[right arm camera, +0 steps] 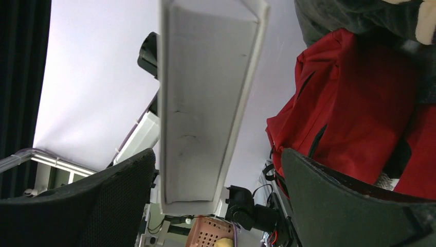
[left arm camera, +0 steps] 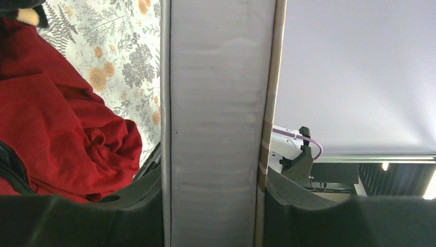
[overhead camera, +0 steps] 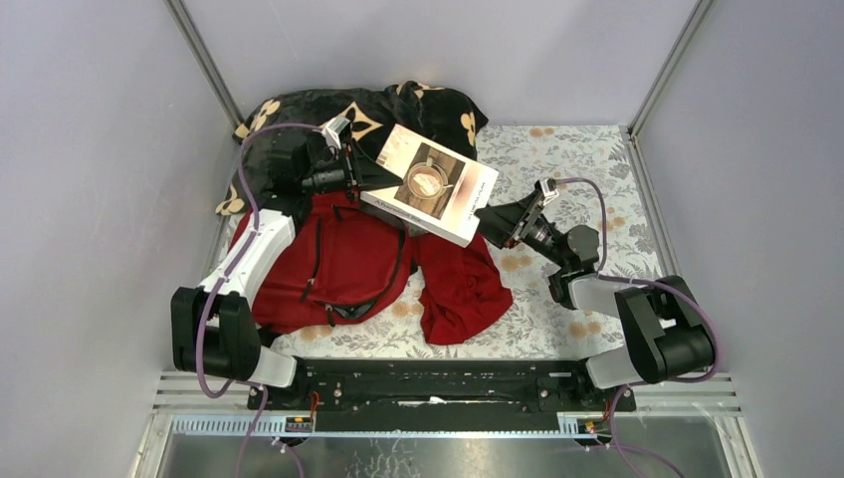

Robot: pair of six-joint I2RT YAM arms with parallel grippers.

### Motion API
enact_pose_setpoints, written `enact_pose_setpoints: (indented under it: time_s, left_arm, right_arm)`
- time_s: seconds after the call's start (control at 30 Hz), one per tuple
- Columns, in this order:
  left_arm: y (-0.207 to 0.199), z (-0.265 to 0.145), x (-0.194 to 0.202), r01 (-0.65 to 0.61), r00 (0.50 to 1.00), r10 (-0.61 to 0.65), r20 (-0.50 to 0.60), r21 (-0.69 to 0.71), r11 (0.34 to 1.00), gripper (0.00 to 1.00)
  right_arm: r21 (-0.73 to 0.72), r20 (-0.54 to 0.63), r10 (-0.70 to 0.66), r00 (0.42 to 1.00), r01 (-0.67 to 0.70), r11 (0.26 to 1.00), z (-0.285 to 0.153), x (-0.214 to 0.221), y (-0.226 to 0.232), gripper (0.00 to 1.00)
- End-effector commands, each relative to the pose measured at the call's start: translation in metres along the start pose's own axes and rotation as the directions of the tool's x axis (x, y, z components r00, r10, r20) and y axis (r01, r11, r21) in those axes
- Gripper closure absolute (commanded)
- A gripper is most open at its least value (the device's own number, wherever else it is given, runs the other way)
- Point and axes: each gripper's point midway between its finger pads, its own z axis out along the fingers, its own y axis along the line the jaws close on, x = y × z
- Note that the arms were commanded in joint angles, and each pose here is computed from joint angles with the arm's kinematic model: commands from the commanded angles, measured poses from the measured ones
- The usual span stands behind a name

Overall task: Pack the student bag
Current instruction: Pick up the book from the center of the board.

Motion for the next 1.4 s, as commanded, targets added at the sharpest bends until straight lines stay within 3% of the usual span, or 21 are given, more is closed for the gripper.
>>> enact_pose_setpoints:
  time_s: [0.0, 0.33, 0.43, 0.57, 0.73, 0.77, 0.8, 0.87, 0.9, 0.93, 1.03, 1.1, 1.17, 1.27, 1.3, 1.37]
  left_arm:
    - [-0.021, -0.004, -0.002, -0.083, 0.996, 0.082, 0.031, 0.050, 0.995, 0.82]
    - [-0.004, -0.002, -0.003, -0.069, 0.996, 0.068, 0.062, 0.020, 0.997, 0.82]
    - [0.000, -0.001, -0.005, -0.068, 0.995, 0.068, 0.073, 0.000, 0.998, 0.82]
    - [0.007, -0.001, -0.006, -0.061, 0.994, 0.062, 0.089, -0.020, 0.998, 0.82]
    - [0.014, 0.000, -0.005, -0.054, 0.995, 0.057, 0.085, -0.041, 0.998, 0.76]
    - [0.017, 0.000, -0.006, -0.051, 0.994, 0.057, 0.091, -0.062, 0.997, 0.72]
    - [0.021, -0.001, -0.006, -0.054, 0.994, 0.063, 0.093, -0.091, 0.994, 0.57]
    - [0.028, -0.005, -0.009, -0.073, 0.990, 0.092, 0.105, -0.169, 0.983, 0.19]
    - [0.033, -0.008, -0.010, -0.086, 0.987, 0.112, 0.111, -0.217, 0.972, 0.09]
    - [0.037, -0.012, -0.014, -0.097, 0.983, 0.136, 0.125, -0.272, 0.957, 0.06]
    - [0.058, -0.038, -0.032, -0.076, 0.942, 0.222, 0.250, -0.488, 0.870, 0.02]
    - [0.069, -0.064, -0.043, -0.050, 0.880, 0.321, 0.351, -0.604, 0.796, 0.01]
    - [0.063, -0.083, -0.049, -0.085, 0.824, 0.431, 0.368, -0.672, 0.736, 0.01]
    - [0.076, -0.090, -0.033, -0.154, 0.845, 0.502, 0.184, -0.815, 0.558, 0.01]
    - [0.084, -0.089, -0.026, -0.199, 0.839, 0.536, 0.095, -0.862, 0.466, 0.01]
    - [0.095, -0.072, -0.001, -0.274, 0.823, 0.567, -0.035, -0.899, 0.342, 0.01]
  right_arm:
    - [-0.049, 0.042, -0.058, 0.997, 0.060, 0.997, 0.014, -0.004, 0.012, 0.00]
    - [-0.204, 0.076, 0.044, 0.996, -0.028, 0.979, 0.045, -0.009, 0.035, 0.03]
    - [-0.226, 0.065, 0.049, 0.997, -0.033, 0.974, 0.055, -0.007, 0.041, 0.12]
    - [-0.235, 0.052, 0.070, 0.996, -0.056, 0.970, 0.062, -0.005, 0.042, 0.38]
    - [-0.222, 0.059, 0.103, 0.993, -0.087, 0.971, 0.063, -0.006, 0.036, 0.60]
    - [-0.219, 0.062, 0.105, 0.992, -0.089, 0.972, 0.062, -0.006, 0.036, 0.64]
    - [-0.216, 0.068, 0.104, 0.992, -0.087, 0.972, 0.060, -0.007, 0.036, 0.70]
    - [-0.209, 0.079, 0.109, 0.991, -0.090, 0.974, 0.054, -0.014, 0.035, 0.79]
    - [-0.205, 0.079, 0.110, 0.991, -0.092, 0.975, 0.049, -0.018, 0.034, 0.84]
    - [-0.202, 0.083, 0.110, 0.991, -0.091, 0.975, 0.044, -0.024, 0.035, 0.86]
    - [-0.173, 0.119, 0.096, 0.988, -0.075, 0.982, 0.020, -0.041, 0.034, 0.86]
    - [-0.102, 0.137, 0.080, 0.987, -0.067, 0.993, 0.002, -0.052, 0.026, 0.87]
    - [0.019, 0.145, 0.049, 0.988, -0.053, 0.998, -0.015, -0.061, 0.012, 0.86]
    - [0.230, 0.165, -0.090, 0.982, 0.050, 0.972, -0.040, -0.073, 0.005, 0.86]
    - [0.338, 0.166, -0.151, 0.975, 0.087, 0.937, -0.049, -0.076, -0.002, 0.86]
    - [0.525, 0.161, -0.311, 0.937, 0.186, 0.831, -0.064, -0.093, 0.005, 0.85]
